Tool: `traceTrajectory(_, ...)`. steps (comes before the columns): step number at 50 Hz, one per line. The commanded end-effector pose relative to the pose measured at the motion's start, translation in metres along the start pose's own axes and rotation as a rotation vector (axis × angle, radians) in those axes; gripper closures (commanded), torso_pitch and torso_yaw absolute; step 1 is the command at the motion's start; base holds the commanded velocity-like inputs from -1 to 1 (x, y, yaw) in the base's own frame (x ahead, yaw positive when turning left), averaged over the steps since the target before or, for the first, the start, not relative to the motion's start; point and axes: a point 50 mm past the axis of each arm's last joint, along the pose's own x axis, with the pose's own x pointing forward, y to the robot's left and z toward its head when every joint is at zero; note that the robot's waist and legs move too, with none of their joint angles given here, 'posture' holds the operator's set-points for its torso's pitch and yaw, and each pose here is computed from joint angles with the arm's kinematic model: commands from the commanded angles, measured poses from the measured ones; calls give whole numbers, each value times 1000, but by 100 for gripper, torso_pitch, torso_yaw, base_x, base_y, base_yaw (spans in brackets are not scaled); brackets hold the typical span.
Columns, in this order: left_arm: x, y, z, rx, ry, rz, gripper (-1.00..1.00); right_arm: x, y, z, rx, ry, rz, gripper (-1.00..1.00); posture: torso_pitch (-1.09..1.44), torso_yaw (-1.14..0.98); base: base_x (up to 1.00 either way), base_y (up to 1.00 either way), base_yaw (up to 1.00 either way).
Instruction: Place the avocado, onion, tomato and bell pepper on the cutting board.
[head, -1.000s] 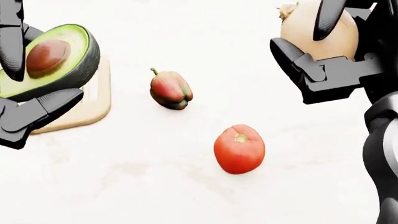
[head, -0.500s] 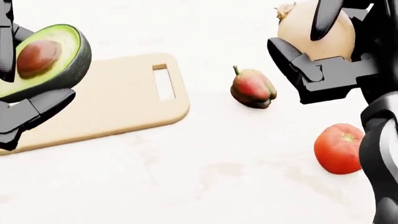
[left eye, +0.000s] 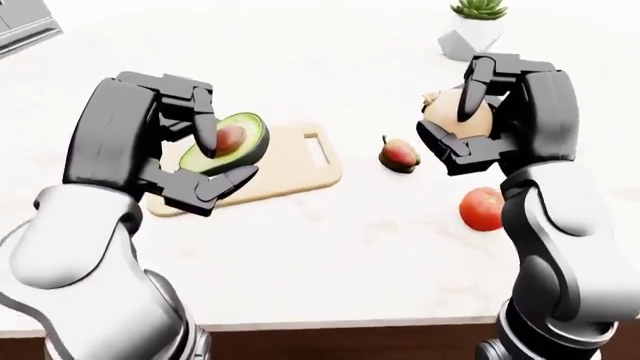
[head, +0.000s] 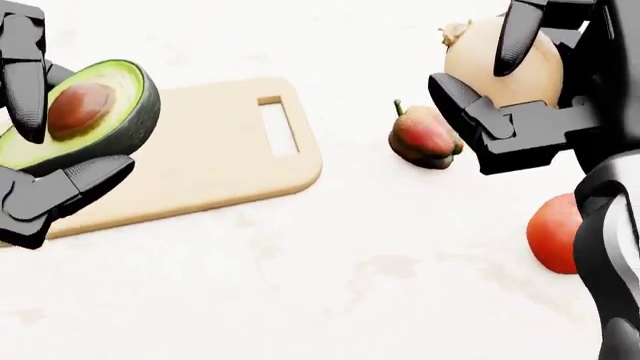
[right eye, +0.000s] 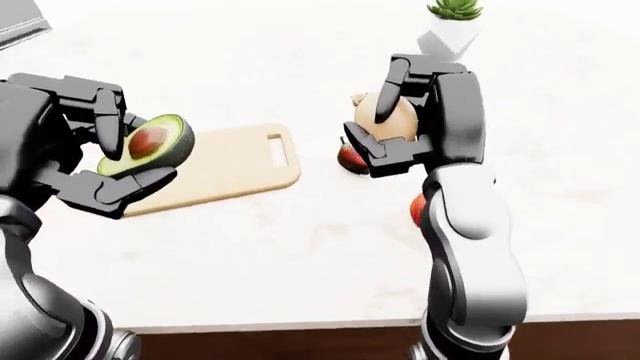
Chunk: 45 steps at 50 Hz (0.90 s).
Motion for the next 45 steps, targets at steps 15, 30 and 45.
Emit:
traceTrajectory(15, -8, 9, 10, 31, -74, 73, 100, -4, 0, 17, 0, -121, -5, 100, 0, 0, 0, 27, 0)
traceTrajectory(30, -5, 8, 12, 34, -79, 66, 100, -3, 1, 21, 23, -127, 0, 100, 0, 0, 0, 24, 0)
traceTrajectory(45, -4, 5, 11, 27, -81, 61, 100, -6, 2, 15, 16, -120, -2, 100, 0, 0, 0, 0, 0)
